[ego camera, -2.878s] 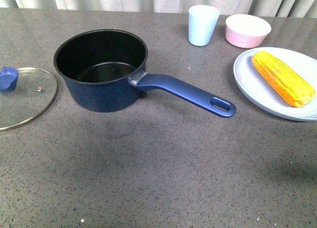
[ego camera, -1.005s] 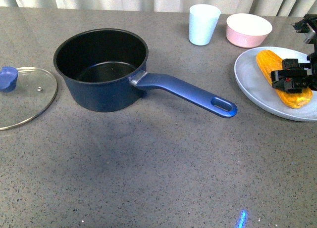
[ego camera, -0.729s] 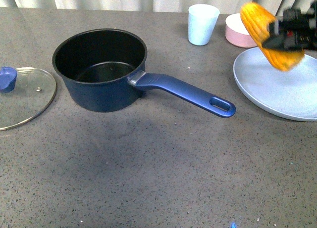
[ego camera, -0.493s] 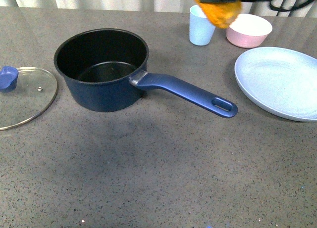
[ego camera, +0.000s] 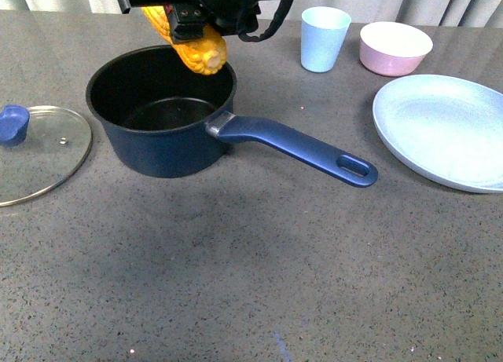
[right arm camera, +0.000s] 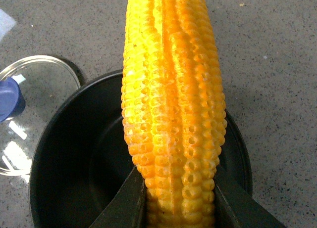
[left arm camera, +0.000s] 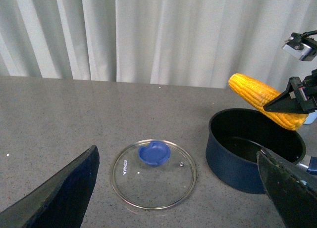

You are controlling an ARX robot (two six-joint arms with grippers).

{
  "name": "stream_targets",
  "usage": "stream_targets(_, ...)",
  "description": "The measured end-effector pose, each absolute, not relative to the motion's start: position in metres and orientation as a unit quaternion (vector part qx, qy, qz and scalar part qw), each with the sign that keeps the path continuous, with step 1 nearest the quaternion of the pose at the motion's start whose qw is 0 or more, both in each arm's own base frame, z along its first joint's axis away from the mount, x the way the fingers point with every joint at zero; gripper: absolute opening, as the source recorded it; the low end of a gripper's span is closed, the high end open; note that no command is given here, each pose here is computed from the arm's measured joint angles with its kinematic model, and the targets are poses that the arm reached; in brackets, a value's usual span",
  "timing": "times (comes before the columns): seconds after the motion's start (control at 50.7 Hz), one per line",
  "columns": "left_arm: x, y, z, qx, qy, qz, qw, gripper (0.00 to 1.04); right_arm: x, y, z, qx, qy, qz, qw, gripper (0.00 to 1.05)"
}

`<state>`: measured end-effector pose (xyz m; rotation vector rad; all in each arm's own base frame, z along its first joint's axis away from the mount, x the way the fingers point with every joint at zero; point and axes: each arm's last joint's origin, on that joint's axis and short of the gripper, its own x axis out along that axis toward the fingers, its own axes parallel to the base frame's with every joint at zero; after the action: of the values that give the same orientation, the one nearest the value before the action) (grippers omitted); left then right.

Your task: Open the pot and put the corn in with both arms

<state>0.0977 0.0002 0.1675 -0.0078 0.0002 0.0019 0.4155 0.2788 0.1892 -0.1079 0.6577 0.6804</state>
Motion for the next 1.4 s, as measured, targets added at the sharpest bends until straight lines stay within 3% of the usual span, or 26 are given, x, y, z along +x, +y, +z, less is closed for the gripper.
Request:
stream_targets(0.375,0.098,0.000,0.167,-0.004,0.000,0.001,1.000,0.96,0.407,0.292,0.170,-0.064,0.335,0.333,0.879,0.21)
stream_targets(0.572,0.098,0.000,0.167,-0.004,0.000,0.001,1.000,0.96,0.401,0.292,0.157,-0.069,0.344,0.333,0.875,0.61)
stream_targets(0.789,0.098,0.000,0.167,-0.004,0.000,0.001,1.000,0.96,0.394,0.282,0.151,-0.065,0.335,0.315,0.886,0.97)
stream_targets(1.104,0.098,0.000,0.167,-0.004,0.000,0.001,1.000,0.96,0.368,0.198,0.224,0.010,0.213,0.250,0.944,0.96)
stream_targets(1.4,0.098,0.000,0.167,-0.004,0.000,0.001,1.000,0.96,0.279,0.097,0.260,0.073,0.140,0.177,0.971,0.96)
